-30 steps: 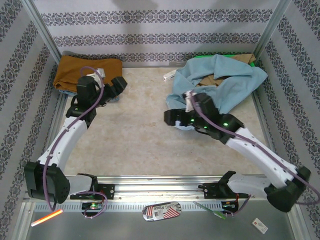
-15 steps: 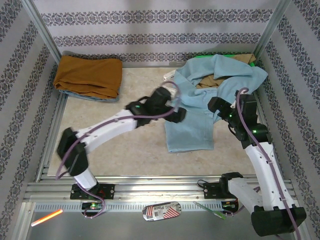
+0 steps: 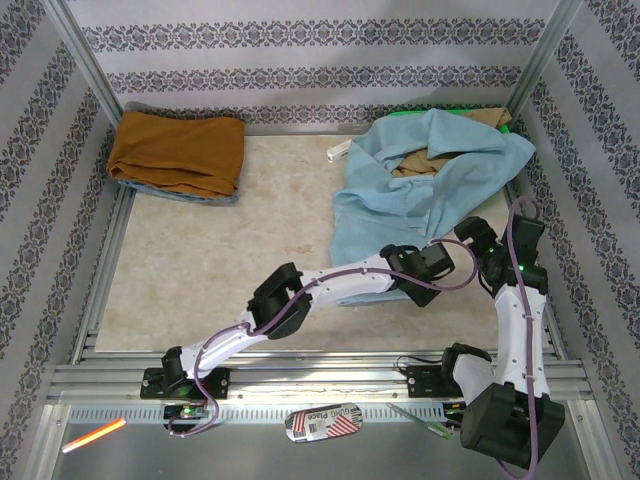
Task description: Fold and stack the trousers
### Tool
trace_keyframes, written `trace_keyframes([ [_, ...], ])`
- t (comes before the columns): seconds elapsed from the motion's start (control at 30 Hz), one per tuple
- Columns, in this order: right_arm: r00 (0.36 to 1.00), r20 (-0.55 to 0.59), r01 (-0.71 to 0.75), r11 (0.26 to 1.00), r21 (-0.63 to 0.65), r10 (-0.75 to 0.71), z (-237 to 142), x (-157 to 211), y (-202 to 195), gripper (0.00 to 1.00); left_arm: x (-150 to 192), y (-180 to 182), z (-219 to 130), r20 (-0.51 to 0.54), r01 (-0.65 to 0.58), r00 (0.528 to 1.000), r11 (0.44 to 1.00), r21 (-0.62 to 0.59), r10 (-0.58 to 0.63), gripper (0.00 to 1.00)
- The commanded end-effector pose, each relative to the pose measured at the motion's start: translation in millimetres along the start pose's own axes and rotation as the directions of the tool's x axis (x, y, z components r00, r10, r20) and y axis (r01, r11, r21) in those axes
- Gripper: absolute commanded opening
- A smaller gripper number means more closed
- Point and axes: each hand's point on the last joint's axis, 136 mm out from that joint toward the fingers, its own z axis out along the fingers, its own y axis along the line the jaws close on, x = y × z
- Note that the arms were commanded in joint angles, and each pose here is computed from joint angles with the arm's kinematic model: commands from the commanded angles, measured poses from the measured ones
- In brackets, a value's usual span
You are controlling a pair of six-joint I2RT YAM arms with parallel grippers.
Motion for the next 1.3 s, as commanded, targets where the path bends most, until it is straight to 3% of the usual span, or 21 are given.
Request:
trace_keyframes([
  [0.0, 1.0, 0.011, -0.013, 0.999, -0.051, 0.013, -2, -5, 7, 0.98, 29, 30, 8, -0.125, -0.02, 0.992, 0.992, -0.122, 0.004, 0.6],
  [0.07, 1.0, 0.017, -0.017, 0.998, -0.054, 0.018, -3, -8, 6, 0.98, 34, 43, 7, -0.144, 0.01, 0.989, 0.988, -0.152, -0.032, 0.17],
  [0.13, 1.0, 0.015, -0.022, 0.998, -0.056, 0.023, -1, -9, 5, 0.98, 27, 51, -5, -0.117, 0.03, 0.992, 0.987, -0.157, -0.048, 0.0],
  [0.33, 0.999, -0.007, -0.045, 0.996, -0.076, 0.045, 10, -12, 9, 0.98, -28, 79, -100, 0.091, 0.126, 0.989, 0.989, -0.07, -0.12, 0.0],
  [0.47, 0.997, -0.038, -0.076, 0.99, -0.123, 0.072, 21, -12, 17, 0.98, -60, 117, -187, 0.25, 0.209, 0.947, 0.978, 0.005, -0.204, 0.0],
  [0.6, 0.991, -0.089, -0.11, 0.98, -0.168, 0.096, 38, -8, 23, 0.98, -65, 162, -252, 0.354, 0.311, 0.881, 0.948, 0.068, -0.315, 0.0],
  [0.77, 0.976, -0.185, -0.151, 0.973, -0.176, 0.117, 69, 7, 21, 0.98, -34, 223, -317, 0.483, 0.478, 0.731, 0.867, 0.142, -0.482, 0.0],
  [0.9, 0.965, -0.228, -0.166, 0.976, -0.145, 0.13, 96, 16, 15, 0.98, 12, 245, -347, 0.543, 0.567, 0.626, 0.805, 0.177, -0.56, 0.0],
  [1.17, 0.97, -0.223, -0.104, 0.994, -0.038, 0.093, 140, 8, 17, 0.98, 123, 266, -361, 0.553, 0.706, 0.553, 0.703, 0.086, -0.623, 0.0],
  [1.27, 0.971, -0.223, -0.086, 0.996, 0.013, 0.087, 158, 6, 14, 0.95, 147, 271, -364, 0.555, 0.735, 0.525, 0.673, 0.087, -0.645, 0.0],
])
